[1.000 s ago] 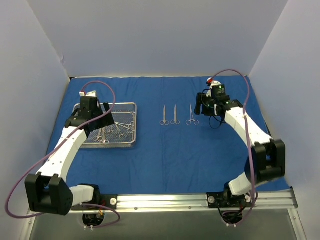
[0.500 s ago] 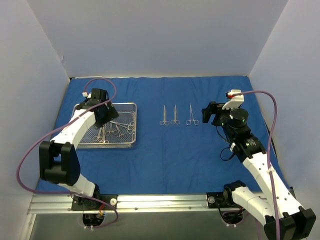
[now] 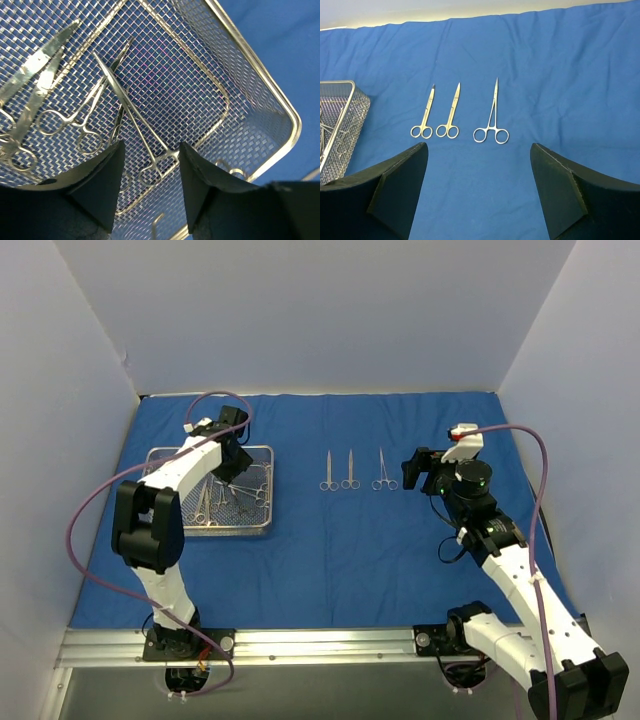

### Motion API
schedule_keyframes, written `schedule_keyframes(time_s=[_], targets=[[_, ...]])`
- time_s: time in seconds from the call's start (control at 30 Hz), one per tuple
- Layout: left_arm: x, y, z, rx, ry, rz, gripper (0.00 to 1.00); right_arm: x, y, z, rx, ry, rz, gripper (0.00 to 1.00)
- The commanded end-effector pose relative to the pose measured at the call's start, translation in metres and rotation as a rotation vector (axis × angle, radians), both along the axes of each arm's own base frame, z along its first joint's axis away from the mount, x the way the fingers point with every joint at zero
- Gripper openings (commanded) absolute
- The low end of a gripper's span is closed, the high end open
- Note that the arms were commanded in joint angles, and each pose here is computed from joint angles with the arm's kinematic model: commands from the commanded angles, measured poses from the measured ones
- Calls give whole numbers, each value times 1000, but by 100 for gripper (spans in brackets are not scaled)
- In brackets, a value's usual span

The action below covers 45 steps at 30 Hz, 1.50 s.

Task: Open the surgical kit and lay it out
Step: Pick up the medical item from the container.

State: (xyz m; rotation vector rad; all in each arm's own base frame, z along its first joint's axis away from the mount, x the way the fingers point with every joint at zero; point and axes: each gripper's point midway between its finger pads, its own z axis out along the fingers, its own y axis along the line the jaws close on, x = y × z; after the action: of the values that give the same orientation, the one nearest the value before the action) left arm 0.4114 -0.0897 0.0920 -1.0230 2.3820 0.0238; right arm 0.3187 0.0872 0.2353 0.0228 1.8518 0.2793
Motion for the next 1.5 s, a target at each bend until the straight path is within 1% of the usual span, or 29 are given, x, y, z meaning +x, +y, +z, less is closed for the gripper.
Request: schedule_keyframes(time_s=[0.0,0.03,0.17,0.27,0.53,0.57,1.0,1.03,1.23,1.27,1.33,1.37,1.47], targets=[[8,-5,-5,-1,12,75,55,4,1,11,9,-52,-4,78],[8,-7,-9,-4,19,82,52,3,0,11,9,-52,-4,78],[8,-13,-23,-13,54,92,45,3,0,11,11,-53,-4,78],[7,-12,-29,-7,73,109,42,4,1,10,8,-49,-4,78],[3,-12,-41,-6,96,122,39,5,2,7,8,-38,3,78],[1,-12,-45,-6,106,123,38,4,6,6,12,-33,24,78],[-8,-13,-63,-16,139,130,28,5,6,2,10,-21,22,78],[-9,-13,-65,-17,146,131,26,5,6,1,9,-17,22,78],[-10,-12,-71,-17,161,116,22,7,7,-1,7,-8,25,78],[-10,-11,-70,-16,160,112,18,7,8,-2,6,-5,26,78],[-11,-9,-71,-6,161,96,15,7,8,-3,6,0,29,78],[-10,-9,-69,-7,153,86,11,7,8,-3,6,0,29,78],[-6,-4,-68,-12,142,75,11,8,9,-5,6,5,34,78]])
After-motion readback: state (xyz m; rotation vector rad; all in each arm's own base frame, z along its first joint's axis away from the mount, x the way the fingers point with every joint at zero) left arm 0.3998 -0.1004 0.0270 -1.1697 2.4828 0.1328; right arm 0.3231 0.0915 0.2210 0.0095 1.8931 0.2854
